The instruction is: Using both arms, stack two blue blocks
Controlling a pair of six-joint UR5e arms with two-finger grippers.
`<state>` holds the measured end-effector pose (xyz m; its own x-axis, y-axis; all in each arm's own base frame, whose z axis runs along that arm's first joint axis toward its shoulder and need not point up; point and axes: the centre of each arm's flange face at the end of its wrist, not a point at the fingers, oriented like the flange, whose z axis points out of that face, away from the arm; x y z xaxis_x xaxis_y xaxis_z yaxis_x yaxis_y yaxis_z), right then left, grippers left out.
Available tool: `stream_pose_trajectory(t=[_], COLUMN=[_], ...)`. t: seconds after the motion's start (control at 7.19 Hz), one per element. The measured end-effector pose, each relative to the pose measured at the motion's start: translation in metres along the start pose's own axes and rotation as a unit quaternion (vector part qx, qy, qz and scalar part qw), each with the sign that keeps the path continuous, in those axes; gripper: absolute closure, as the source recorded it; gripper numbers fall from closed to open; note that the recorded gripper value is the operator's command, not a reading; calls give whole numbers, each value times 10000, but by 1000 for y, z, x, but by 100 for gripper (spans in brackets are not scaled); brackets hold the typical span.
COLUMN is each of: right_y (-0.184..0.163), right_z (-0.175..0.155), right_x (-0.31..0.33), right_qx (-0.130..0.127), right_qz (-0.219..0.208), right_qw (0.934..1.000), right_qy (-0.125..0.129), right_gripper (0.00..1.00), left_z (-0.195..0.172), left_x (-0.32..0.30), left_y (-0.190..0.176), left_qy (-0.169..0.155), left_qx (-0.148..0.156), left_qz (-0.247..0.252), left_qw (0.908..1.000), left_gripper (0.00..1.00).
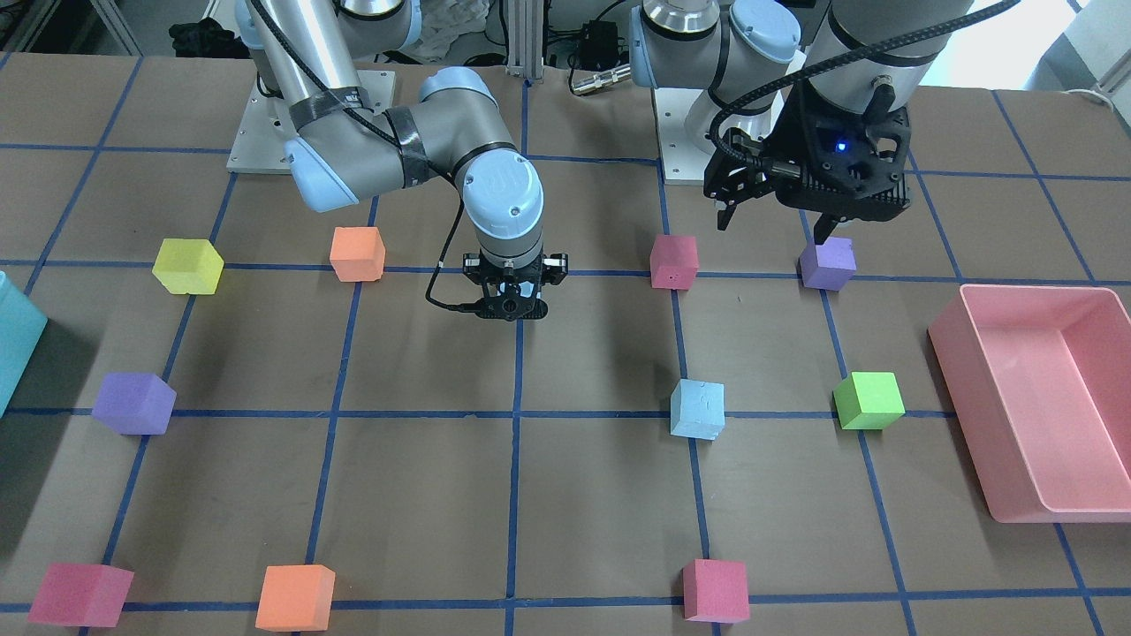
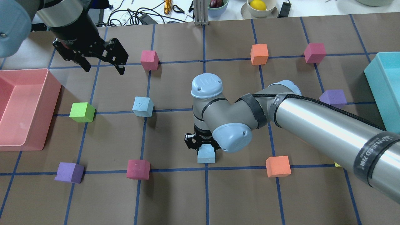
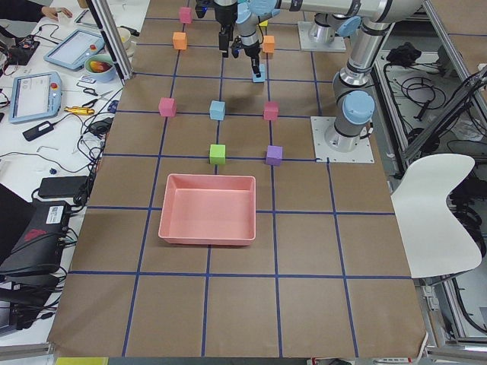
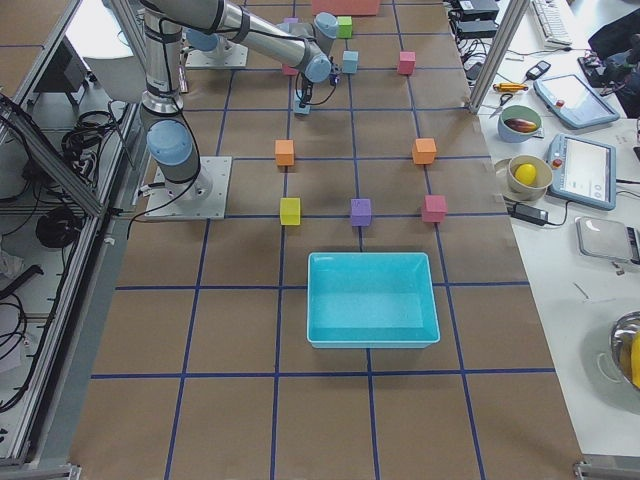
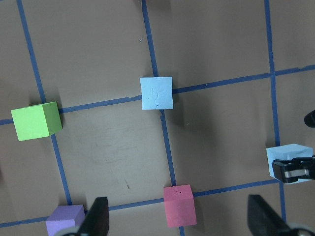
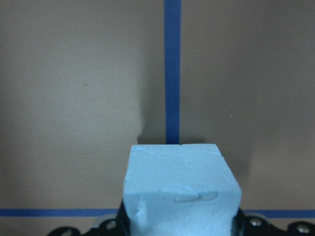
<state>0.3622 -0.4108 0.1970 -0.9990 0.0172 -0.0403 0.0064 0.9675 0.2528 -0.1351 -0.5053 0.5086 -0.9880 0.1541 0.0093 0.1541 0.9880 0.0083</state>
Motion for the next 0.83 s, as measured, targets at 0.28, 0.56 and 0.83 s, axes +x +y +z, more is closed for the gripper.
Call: stream_pose_trajectory(t=[0.28, 0.56, 0.83], right_y=[0, -1, -5], right_z=[1, 0, -10], right_x=[0, -1, 1], right_qx=[151, 195, 285], right_qz=[18, 31, 55], right_qw=[9999, 9998, 9995], right_qy=[-83, -100, -135], right_gripper=[1, 0, 0], left_z=[5, 32, 75], left_x=[0, -1, -3], left_y=[-3, -6, -8], left_qy=[22, 36, 14], left_qx=[-42, -115, 28], left_qz=[-4, -28, 37], left_qw=[10000, 9999, 10000], left_gripper=[0, 0, 0])
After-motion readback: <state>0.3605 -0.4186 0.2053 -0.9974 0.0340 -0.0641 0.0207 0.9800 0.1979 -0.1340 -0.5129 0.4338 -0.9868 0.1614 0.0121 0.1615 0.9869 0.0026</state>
